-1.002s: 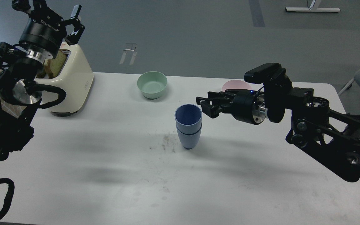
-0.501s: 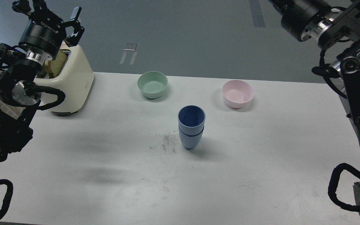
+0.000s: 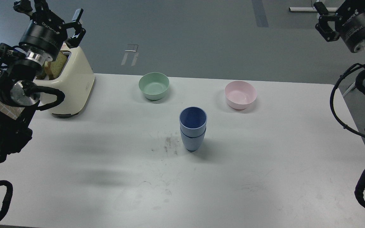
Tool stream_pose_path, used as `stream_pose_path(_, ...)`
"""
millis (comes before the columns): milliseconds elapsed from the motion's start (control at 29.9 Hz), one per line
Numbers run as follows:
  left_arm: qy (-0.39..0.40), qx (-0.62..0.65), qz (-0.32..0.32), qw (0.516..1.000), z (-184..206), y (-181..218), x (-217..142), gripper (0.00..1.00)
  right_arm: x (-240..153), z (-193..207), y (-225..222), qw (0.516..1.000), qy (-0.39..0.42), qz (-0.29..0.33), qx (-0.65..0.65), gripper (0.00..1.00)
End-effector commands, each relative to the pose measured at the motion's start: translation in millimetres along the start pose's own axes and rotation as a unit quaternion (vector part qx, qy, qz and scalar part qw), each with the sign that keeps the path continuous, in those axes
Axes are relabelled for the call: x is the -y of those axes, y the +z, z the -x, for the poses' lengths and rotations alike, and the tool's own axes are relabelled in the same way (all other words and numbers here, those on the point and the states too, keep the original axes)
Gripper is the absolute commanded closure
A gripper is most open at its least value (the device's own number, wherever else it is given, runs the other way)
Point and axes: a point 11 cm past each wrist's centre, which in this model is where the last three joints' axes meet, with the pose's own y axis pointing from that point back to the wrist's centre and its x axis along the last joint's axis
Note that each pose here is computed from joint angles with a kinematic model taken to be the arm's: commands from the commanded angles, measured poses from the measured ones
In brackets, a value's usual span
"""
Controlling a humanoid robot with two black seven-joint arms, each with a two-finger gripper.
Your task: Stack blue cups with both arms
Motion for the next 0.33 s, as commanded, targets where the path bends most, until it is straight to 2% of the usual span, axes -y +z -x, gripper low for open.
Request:
stream_pose_path(0,0.002,-0.002,-0.005,1.000,-3.3,3.1,-1.1,0.02,-8.9,-12.0,-5.9,0.995,0.016,-0.044,0.085,0.00)
stream_pose_path(134,-0.004,-0.001,-0.027,1.000,-8.8,6.8,-4.9,0.02,-10.5,-11.8,-6.7,0.991,0.013,-0.058,0.117,0.00)
stream_pose_path(301,0.000,-0.010,-0.007,1.000,-9.8,13.5,-3.7,0.02,-20.8,-17.1,7.3,0.992,0.022,-0.044,0.119,0.00)
